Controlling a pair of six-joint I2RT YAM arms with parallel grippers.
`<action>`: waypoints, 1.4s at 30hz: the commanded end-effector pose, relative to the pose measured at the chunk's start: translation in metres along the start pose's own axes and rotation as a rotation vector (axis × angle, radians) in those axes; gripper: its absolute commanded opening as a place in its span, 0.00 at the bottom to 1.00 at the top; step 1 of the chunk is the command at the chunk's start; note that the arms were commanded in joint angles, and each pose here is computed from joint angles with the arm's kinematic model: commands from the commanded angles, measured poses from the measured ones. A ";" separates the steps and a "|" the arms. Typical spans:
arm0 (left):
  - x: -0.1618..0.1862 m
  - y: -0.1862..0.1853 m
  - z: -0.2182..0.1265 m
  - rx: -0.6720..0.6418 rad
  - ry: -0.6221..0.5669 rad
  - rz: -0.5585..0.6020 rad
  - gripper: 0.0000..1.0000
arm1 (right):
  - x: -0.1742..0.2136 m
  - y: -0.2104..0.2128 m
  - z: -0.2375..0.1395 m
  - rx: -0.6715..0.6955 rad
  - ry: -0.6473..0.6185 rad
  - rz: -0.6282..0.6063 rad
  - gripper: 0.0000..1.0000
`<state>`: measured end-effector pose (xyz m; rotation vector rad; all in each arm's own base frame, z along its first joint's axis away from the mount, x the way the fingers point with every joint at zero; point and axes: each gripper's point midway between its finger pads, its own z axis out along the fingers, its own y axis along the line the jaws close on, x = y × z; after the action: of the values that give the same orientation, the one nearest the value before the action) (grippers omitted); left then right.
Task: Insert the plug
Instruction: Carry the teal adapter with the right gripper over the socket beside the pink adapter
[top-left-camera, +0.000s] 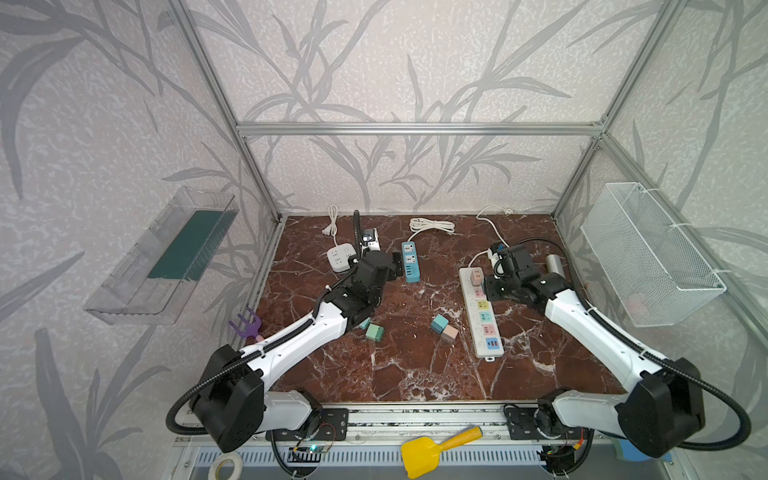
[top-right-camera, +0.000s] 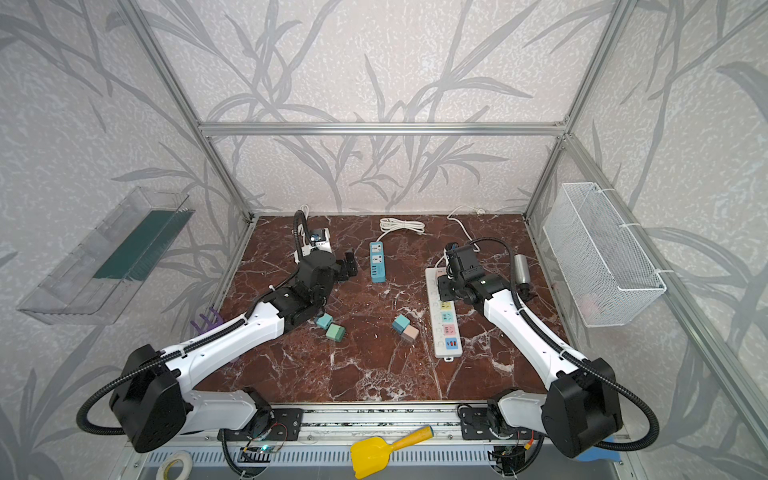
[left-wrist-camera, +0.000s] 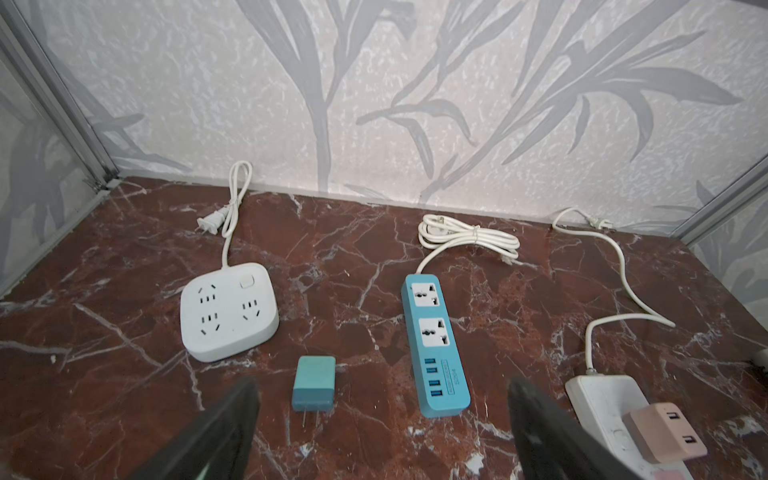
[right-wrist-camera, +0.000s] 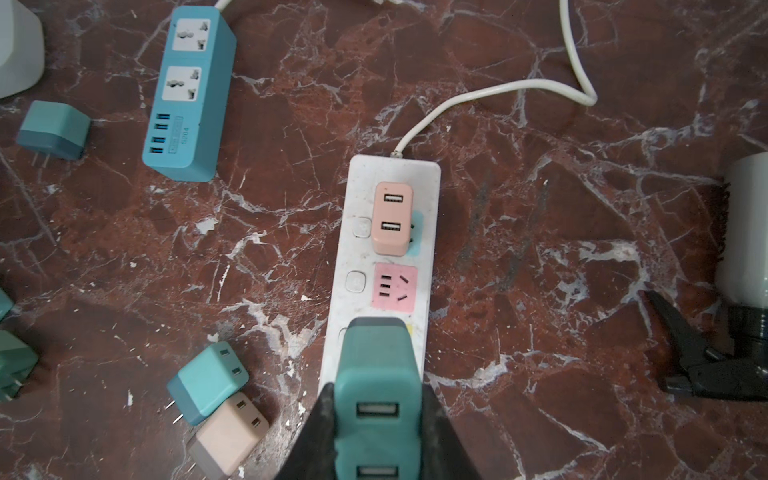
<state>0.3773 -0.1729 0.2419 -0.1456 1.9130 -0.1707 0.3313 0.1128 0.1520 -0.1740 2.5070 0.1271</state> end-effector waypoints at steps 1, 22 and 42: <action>-0.006 -0.001 -0.006 0.009 0.004 -0.094 0.93 | -0.013 0.000 0.006 -0.010 -0.020 0.014 0.00; 0.006 -0.009 -0.002 0.044 0.059 -0.118 0.92 | -0.010 -0.002 0.054 0.006 0.074 0.043 0.00; 0.007 -0.007 0.001 0.049 0.069 -0.134 0.91 | 0.010 -0.005 0.073 0.006 0.167 0.079 0.00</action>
<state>0.3721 -0.1821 0.2281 -0.2018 1.9810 -0.2962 0.3677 0.1147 0.0910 -0.1013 2.6514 0.1187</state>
